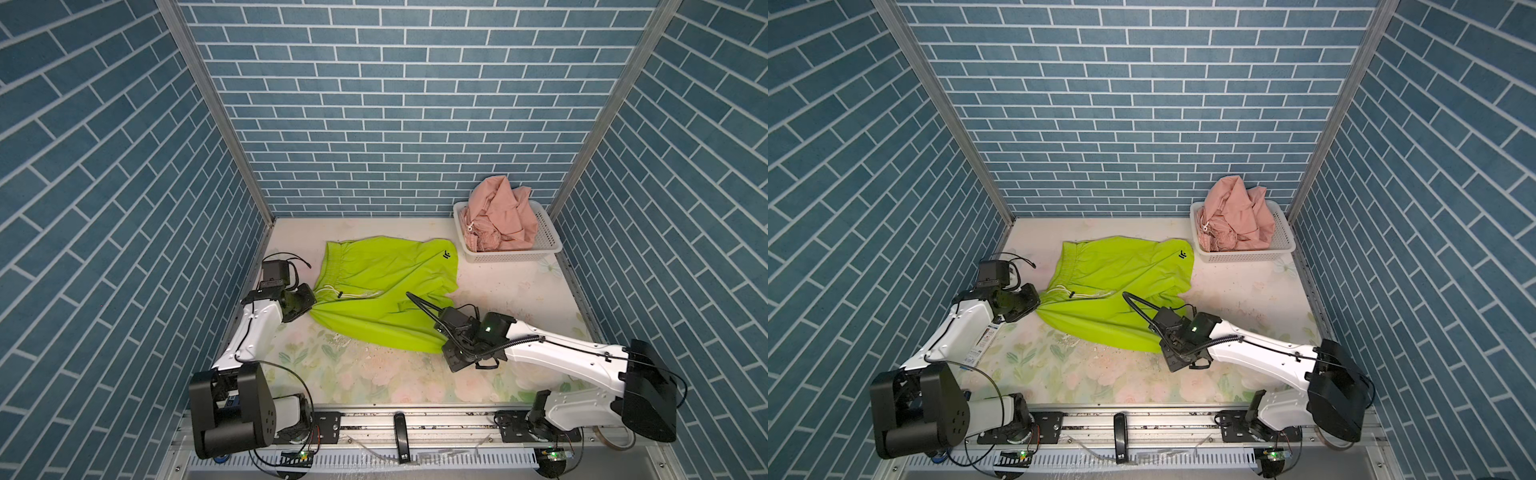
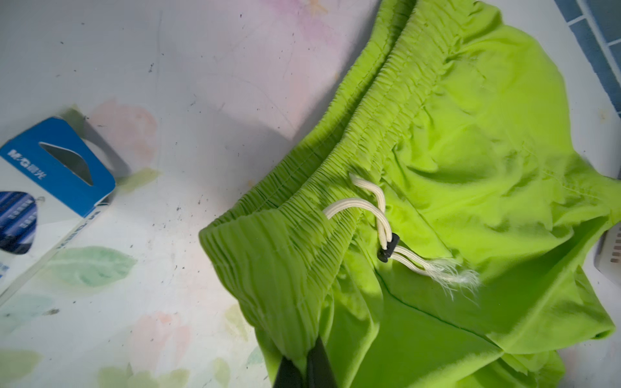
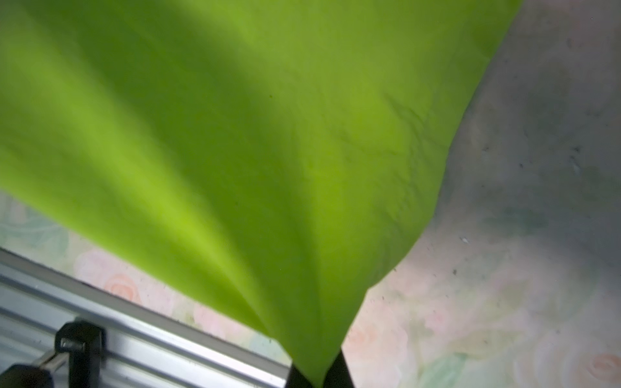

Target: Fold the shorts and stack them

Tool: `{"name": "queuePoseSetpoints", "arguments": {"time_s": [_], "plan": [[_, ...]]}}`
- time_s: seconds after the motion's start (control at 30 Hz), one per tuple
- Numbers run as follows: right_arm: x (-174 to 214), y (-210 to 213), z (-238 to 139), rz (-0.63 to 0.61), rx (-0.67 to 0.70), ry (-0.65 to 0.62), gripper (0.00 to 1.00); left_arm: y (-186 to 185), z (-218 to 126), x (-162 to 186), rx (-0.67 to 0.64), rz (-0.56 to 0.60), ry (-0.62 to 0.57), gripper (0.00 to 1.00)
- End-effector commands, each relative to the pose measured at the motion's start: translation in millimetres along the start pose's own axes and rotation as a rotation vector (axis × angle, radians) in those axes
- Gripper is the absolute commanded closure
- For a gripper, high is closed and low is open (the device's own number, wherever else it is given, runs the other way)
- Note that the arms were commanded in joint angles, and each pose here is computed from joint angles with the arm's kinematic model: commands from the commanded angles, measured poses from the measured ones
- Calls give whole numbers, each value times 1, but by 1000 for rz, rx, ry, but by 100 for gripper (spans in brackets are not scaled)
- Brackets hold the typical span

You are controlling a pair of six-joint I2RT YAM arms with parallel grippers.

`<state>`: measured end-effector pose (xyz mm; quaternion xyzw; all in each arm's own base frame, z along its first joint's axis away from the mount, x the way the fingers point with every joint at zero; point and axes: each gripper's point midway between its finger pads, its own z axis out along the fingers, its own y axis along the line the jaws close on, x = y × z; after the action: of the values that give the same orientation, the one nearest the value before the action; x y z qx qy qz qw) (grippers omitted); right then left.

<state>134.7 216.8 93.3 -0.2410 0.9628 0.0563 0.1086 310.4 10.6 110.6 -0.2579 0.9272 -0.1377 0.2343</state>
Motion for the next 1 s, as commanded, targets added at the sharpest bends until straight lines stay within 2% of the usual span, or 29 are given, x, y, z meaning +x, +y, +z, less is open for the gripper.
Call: {"name": "queuePoseSetpoints", "arguments": {"time_s": [0.0, 0.07, 0.1, 0.13, 0.17, 0.23, 0.33, 0.4, 0.47, 0.53, 0.57, 0.77, 0.87, 0.97], "plan": [[41, -35, -22, -29, 133, 144, 100, 5, -14, 2, -49, 28, -2, 97], [46, -38, -21, -28, 130, 149, 100, 8, -14, 7, -54, 26, 11, 87], [48, -35, -18, -25, 112, 152, 97, 9, -13, 9, -56, 25, 15, 81], [50, -31, -13, -20, 91, 158, 87, 11, -12, 12, -62, 24, 20, 69], [51, -28, -9, -14, 72, 162, 82, 13, -12, 14, -69, 22, 23, 53], [48, -23, -8, 4, 47, 142, 77, 15, -14, 17, -77, 17, 21, 34], [34, -20, -26, 41, 0, 40, 59, 19, -20, 19, -94, 11, 9, 3], [26, -21, -41, 101, -34, -47, 52, 19, -22, 21, -88, 3, 4, 0], [18, -17, -48, 195, -100, -136, 49, 21, -21, 24, -88, -9, 0, 0], [16, 4, -41, 214, -224, -163, 48, 22, -17, 28, -76, -26, -1, 0], [20, 9, -34, 197, -220, -164, 48, 23, -13, 31, -70, -36, 4, 0], [41, 11, -8, -154, 125, -72, 43, 27, 4, 39, -51, -78, 42, 0], [34, 23, 4, -255, 175, -74, 40, 26, 5, 38, -25, -101, 39, 0], [26, 24, 14, -288, 219, -86, 38, 39, 11, 47, -48, -123, 56, 0]]}}
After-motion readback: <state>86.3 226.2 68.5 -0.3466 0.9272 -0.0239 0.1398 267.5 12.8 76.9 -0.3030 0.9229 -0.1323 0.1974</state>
